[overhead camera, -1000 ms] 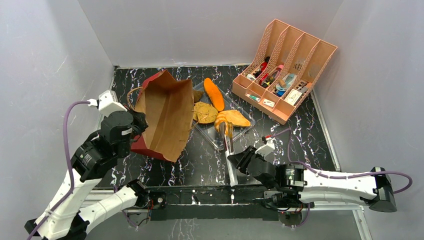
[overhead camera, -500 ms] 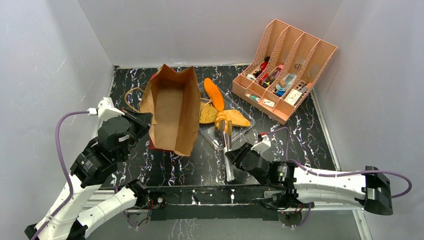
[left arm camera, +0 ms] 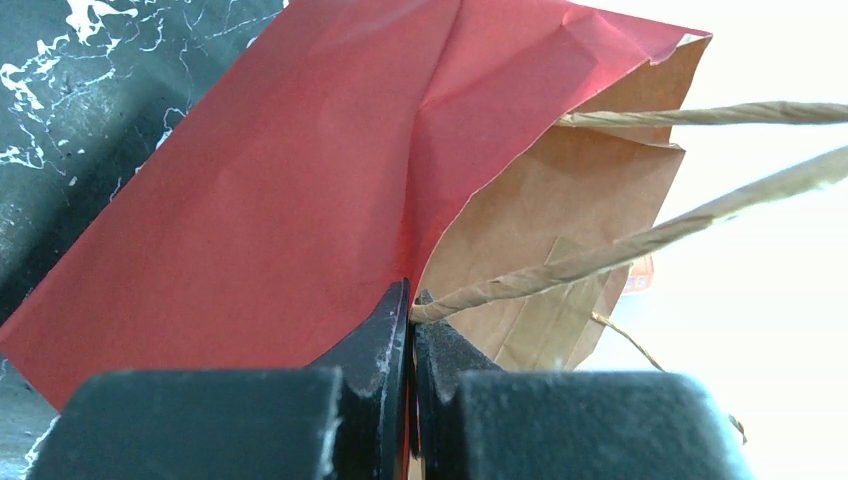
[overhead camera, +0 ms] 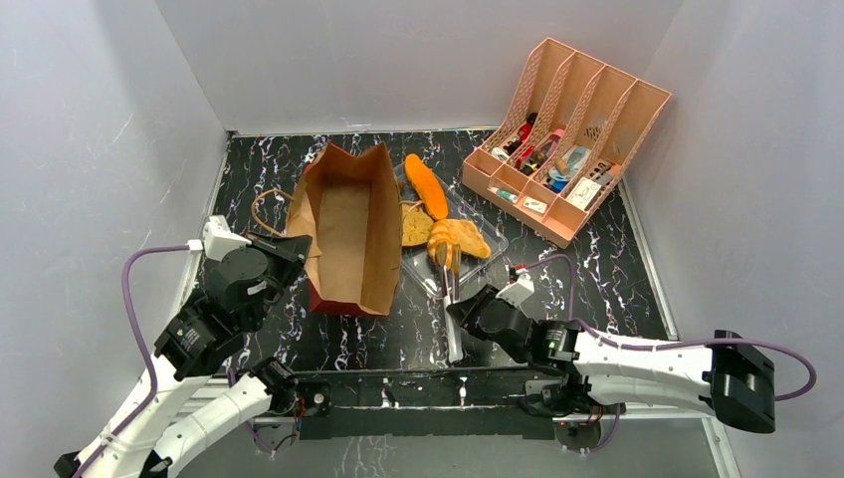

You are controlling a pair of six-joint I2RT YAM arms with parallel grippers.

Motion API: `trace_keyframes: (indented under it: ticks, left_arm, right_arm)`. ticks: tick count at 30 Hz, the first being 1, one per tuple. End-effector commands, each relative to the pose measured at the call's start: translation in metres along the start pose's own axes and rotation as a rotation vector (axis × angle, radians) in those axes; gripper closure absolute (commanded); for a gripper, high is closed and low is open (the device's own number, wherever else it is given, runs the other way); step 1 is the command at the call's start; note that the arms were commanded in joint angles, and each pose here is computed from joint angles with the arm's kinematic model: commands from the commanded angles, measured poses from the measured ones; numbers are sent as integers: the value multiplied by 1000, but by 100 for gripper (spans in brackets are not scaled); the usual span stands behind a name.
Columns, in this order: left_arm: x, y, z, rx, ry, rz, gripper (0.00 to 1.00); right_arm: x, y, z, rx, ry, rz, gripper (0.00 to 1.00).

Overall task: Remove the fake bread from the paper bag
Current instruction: Place the fake bread in the container.

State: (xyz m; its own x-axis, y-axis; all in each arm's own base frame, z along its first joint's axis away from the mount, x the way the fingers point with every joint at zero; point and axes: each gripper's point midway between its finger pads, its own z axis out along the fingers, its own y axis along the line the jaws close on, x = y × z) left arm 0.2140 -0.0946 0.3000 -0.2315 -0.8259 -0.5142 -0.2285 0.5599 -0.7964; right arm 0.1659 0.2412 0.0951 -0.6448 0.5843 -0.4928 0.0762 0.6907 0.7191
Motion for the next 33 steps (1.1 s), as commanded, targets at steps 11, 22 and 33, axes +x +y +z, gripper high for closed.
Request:
trace_keyframes:
  ticks: [11,22,33]
  left_arm:
    - [-2,6,1,24,-40,-121,100]
    - [2,19,2,7,-39,-126,100]
    - [1,21,1,2,-45,-127,100]
  right_arm:
    - [5,5,-1,-42,27,60,67]
    - [6,5,-6,-50,45,77,61]
    - [-11,29,-18,-98,19,90,61]
